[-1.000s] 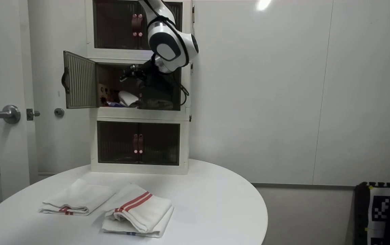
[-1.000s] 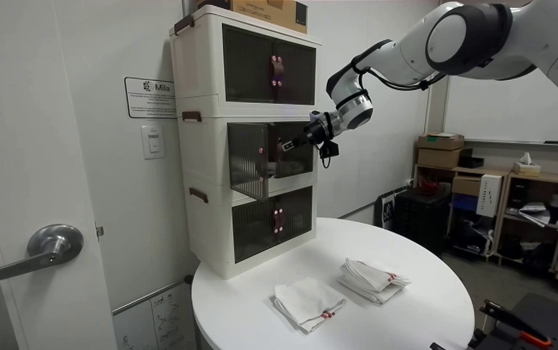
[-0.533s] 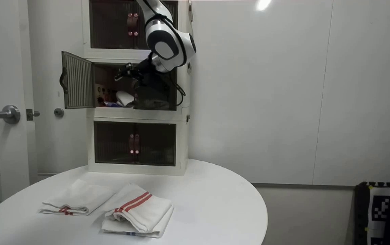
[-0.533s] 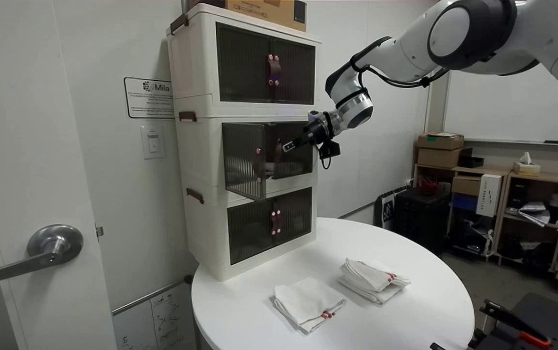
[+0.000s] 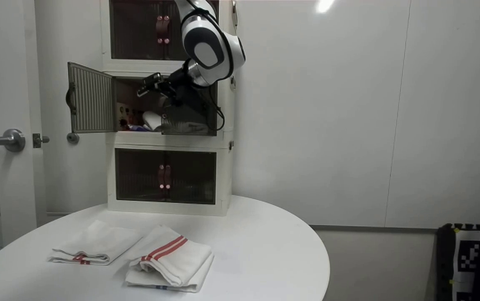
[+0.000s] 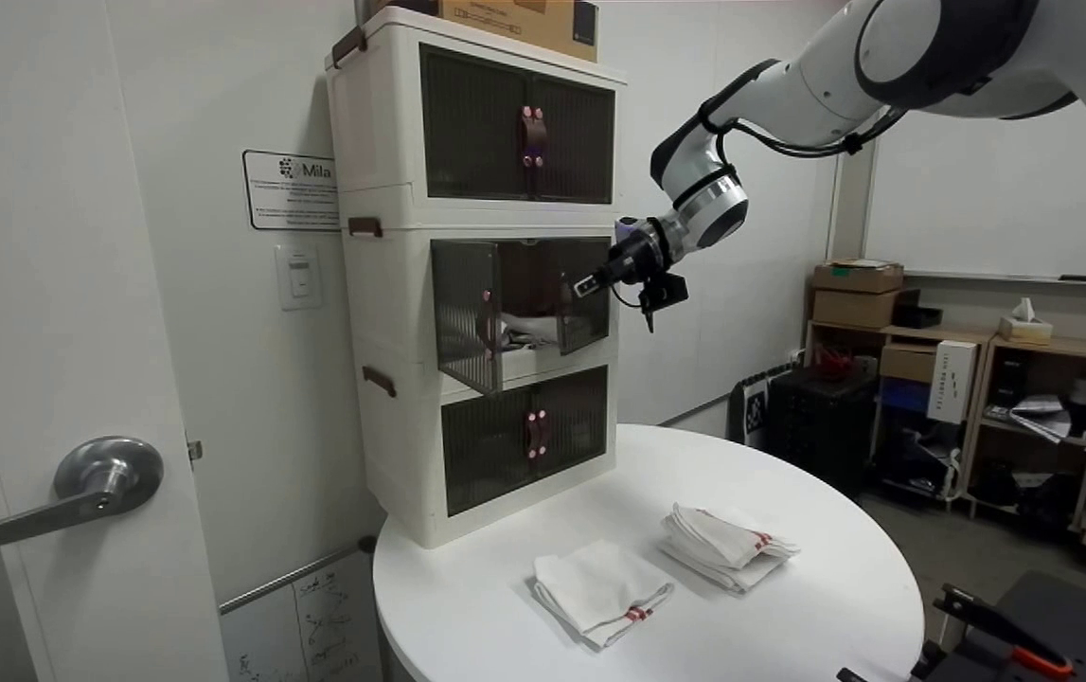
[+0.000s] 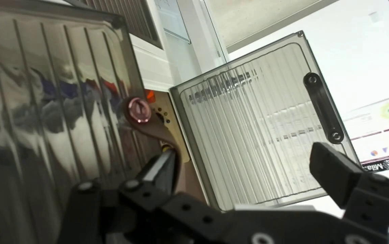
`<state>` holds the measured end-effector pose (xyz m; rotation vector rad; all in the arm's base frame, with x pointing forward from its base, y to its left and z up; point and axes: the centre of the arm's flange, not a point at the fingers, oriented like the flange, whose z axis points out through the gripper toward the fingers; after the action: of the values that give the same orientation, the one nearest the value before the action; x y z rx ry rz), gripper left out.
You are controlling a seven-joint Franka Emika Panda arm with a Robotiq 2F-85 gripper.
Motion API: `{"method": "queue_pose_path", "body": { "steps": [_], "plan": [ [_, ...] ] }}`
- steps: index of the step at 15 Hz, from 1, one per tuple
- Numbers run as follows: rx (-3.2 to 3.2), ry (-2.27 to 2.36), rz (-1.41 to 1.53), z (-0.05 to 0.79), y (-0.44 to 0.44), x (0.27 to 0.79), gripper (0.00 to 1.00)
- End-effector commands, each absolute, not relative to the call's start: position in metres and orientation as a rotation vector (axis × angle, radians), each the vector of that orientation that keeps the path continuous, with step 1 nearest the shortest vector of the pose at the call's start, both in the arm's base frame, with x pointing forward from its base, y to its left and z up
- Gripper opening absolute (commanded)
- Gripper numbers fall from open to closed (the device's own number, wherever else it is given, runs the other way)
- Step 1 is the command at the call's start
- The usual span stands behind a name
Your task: Open the drawer in the middle compartment
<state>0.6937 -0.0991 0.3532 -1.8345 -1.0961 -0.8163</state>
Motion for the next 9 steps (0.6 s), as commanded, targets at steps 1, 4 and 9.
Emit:
{"method": "queue_pose_path", "body": {
  "steps": [1,4,9],
  "plan": [
    [-1.873,-1.06,-0.81,0.364,-0.094,0.657,1.0],
    [-1.941,-1.001,-0.924,0.374,-0.118,0.644,1.0],
    [-2.106,-0.736,-1.138,0.405,-0.174,0.63,1.0]
  ]
}}
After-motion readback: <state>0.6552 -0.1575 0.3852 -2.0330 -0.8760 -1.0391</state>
